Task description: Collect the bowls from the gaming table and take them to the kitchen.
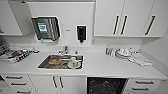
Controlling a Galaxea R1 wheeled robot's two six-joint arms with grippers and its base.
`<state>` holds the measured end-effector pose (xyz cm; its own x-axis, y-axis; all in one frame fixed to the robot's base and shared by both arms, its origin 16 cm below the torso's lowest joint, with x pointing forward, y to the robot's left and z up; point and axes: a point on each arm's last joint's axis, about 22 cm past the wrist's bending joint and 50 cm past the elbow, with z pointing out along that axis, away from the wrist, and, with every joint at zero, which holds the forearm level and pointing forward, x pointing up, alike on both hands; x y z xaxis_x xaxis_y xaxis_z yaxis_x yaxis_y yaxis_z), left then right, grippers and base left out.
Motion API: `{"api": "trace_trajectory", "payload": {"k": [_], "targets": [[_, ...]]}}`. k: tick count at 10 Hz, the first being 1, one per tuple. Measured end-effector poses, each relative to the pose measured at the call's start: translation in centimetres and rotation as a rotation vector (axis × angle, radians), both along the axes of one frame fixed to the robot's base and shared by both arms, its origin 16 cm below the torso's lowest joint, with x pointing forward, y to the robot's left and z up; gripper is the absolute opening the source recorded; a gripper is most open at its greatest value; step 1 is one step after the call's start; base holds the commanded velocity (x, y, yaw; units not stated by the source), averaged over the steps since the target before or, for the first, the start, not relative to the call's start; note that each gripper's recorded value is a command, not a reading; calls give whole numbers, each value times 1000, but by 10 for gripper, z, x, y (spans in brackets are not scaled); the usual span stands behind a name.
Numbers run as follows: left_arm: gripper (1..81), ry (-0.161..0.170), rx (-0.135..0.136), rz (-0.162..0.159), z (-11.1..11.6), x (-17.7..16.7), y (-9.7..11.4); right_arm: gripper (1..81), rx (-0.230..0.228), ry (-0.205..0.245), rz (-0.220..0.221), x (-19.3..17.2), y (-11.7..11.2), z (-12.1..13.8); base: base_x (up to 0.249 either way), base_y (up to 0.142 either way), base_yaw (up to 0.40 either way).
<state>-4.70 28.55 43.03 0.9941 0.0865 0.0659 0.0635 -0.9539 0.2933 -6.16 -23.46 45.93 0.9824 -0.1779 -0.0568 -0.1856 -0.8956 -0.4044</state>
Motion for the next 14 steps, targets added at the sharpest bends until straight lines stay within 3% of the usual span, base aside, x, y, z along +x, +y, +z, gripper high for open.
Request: {"api": "trace_trajectory", "payload": {"k": [2, 3, 5, 6, 8, 10, 11, 12, 14], "targets": [[10, 54, 8, 20, 4, -16, 23, 10, -12, 68, -2, -29, -15, 6, 0, 0, 0], [10, 79, 0, 22, 6, -22, 25, 10, -14, 93, -4, -38, -16, 7, 0, 0, 0], [10, 130, -61, 40, 13, -39, 3, 10, -4, 127, -7, -44, -10, 9, 0, 0, 0], [10, 135, -81, 49, 15, -40, -4, 10, -2, 123, -10, -40, -8, 9, 0, 0, 0], [10, 145, -80, 59, 16, -43, -1, 10, 0, 117, -13, -37, -6, 8, 0, 0, 0], [10, 176, -66, 114, 15, -53, -9, 10, -2, 118, -12, -37, -7, 8, 0, 0, 0], [10, 180, -54, 113, 15, -60, -14, 10, -2, 116, -13, -37, -8, 8, 0, 0, 0], [10, 190, -34, 89, 14, -68, -18, 10, -2, 116, -13, -37, -7, 8, 0, 0, 0], [10, 160, -1, 73, 13, -67, -12, 10, 0, 117, -13, -37, -6, 8, 0, 0, 0]]}}
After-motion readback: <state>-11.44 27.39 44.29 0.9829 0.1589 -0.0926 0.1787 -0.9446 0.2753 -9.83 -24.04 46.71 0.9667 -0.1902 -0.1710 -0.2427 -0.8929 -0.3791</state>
